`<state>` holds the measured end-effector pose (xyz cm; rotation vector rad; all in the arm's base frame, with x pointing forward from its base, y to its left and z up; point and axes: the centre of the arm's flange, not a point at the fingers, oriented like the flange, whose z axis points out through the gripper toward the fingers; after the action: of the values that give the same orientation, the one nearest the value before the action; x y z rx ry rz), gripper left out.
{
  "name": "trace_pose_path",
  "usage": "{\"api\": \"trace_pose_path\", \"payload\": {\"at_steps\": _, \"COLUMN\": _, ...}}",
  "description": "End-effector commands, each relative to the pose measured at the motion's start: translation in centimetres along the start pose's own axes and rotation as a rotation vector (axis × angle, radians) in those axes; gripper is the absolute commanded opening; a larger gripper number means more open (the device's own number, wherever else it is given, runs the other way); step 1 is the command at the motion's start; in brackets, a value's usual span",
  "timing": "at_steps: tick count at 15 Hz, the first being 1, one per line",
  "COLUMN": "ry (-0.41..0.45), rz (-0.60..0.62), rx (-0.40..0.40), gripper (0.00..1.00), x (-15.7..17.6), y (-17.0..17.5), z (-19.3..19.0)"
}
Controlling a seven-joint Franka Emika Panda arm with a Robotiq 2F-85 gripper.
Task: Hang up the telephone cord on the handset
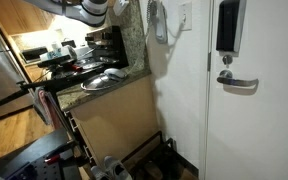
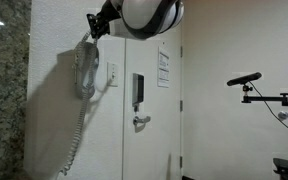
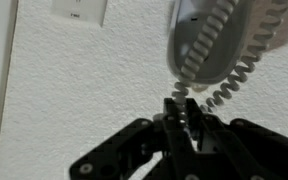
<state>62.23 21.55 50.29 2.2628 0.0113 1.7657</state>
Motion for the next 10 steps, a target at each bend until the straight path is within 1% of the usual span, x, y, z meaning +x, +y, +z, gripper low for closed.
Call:
{"api": "trace_pose_path", "payload": {"at_steps": 1, "ry": -0.018, "rz": 0.013, "rx": 0.000, "gripper": 0.04, "x": 1.0, "y": 0.8, "z": 1.6}}
{"api": "trace_pose_path", "payload": {"at_steps": 5, "ry": -0.038, "rz": 0.018, "rx": -0.007, "gripper": 0.04, "x": 1.0, "y": 1.4, "z": 2.9}}
{"api": "trace_pose_path", "payload": {"at_steps": 10, "ry": -0.059, "rz": 0.004, "rx": -0.004, "gripper": 0.04, "x": 1.6, "y": 0.7, "z": 3.9}}
